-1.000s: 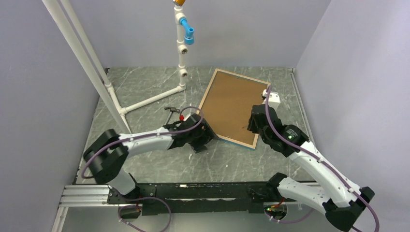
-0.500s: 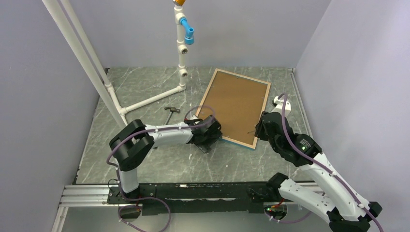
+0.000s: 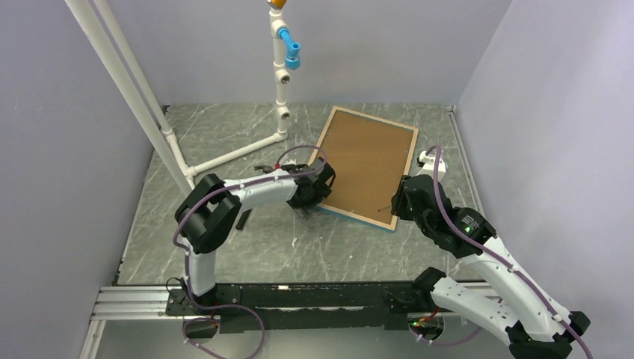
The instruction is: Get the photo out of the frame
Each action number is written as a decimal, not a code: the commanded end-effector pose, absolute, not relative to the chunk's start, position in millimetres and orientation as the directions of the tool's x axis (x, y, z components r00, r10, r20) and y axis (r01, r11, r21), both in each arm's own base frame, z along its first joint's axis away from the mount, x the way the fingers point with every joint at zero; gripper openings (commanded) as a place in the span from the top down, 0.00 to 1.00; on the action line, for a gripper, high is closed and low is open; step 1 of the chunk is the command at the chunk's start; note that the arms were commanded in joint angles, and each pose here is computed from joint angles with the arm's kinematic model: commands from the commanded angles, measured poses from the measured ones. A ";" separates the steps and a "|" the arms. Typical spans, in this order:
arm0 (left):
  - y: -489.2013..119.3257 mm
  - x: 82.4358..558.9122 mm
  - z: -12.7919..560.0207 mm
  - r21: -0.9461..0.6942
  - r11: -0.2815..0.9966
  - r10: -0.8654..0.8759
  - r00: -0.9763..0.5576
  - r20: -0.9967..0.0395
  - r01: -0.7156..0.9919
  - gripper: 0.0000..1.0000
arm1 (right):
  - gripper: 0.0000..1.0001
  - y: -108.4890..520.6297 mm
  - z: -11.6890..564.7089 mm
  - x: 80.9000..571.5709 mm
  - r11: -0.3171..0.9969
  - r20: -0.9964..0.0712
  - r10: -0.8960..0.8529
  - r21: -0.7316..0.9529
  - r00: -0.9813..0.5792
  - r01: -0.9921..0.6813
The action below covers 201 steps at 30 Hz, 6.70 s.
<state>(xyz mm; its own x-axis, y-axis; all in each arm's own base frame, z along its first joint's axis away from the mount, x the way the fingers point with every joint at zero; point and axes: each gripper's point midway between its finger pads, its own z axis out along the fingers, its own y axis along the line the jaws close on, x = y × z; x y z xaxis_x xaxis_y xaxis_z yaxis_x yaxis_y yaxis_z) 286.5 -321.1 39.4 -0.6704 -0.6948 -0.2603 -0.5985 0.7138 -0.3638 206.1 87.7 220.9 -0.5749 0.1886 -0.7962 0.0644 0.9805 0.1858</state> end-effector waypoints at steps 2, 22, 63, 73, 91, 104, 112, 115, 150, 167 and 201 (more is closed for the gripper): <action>-306.7 300.3 45.3 -0.260 0.804 -0.595 -0.718 -0.361 -0.535 0.22 | 1.00 92.2 229.1 209.7 0.974 -0.804 0.214 0.219 -0.554 0.057; -304.4 231.6 6.8 -0.162 0.891 -0.454 -0.830 -0.324 -0.425 0.27 | 1.00 111.1 220.0 217.2 0.967 -0.778 0.225 0.253 -0.587 0.035; -277.1 264.0 94.2 -0.472 0.869 -0.080 -0.900 -0.428 0.147 0.25 | 1.00 215.1 195.1 447.3 0.930 -0.744 0.283 0.368 -0.605 -0.019; -285.2 271.7 56.6 -0.443 0.878 -0.021 -0.913 -0.408 0.179 0.29 | 1.00 218.5 185.8 492.5 0.949 -0.770 0.244 0.315 -0.590 -0.018; -287.9 269.8 24.8 -0.436 0.882 0.015 -0.935 -0.354 0.179 0.46 | 1.00 236.0 148.6 510.1 0.947 -0.732 0.219 0.319 -0.645 -0.041; -287.3 268.4 14.5 -0.450 0.878 0.008 -0.946 -0.323 0.161 0.69 | 1.00 241.2 133.5 492.2 0.947 -0.690 0.148 0.306 -0.709 -0.100; -286.2 265.6 10.5 -0.456 0.879 -0.009 -0.951 -0.310 0.140 0.72 | 1.00 232.0 122.0 480.8 0.979 -0.664 0.065 0.187 -0.745 -0.081; -283.6 265.6 8.7 -0.445 0.886 -0.014 -0.952 -0.307 0.130 0.72 | 1.00 231.1 116.3 475.3 0.982 -0.635 0.040 0.167 -0.772 -0.086; -274.2 258.0 52.8 -0.478 0.869 -0.072 -0.924 -0.375 0.126 0.55 | 1.00 129.2 226.7 297.2 0.997 -0.785 0.035 -0.013 -0.619 0.074; -311.8 190.1 88.7 -0.674 0.602 -0.592 -0.806 -0.016 -0.429 0.37 | 1.00 111.2 209.3 251.7 0.992 -0.793 0.124 0.114 -0.596 0.055; -356.6 168.3 20.3 -0.136 0.370 -0.927 -0.374 0.011 -0.919 0.42 | 1.00 94.4 243.2 208.8 0.965 -0.839 0.214 0.262 -0.501 -0.027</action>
<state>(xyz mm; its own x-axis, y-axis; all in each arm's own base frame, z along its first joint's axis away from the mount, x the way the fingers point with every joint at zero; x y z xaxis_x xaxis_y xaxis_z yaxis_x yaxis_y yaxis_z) 182.8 -376.0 25.3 -0.5956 -0.8022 0.0407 -0.7787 0.5643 -0.2742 209.5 92.2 234.5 -0.5213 0.1880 -0.8324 -0.0179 0.9728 0.2309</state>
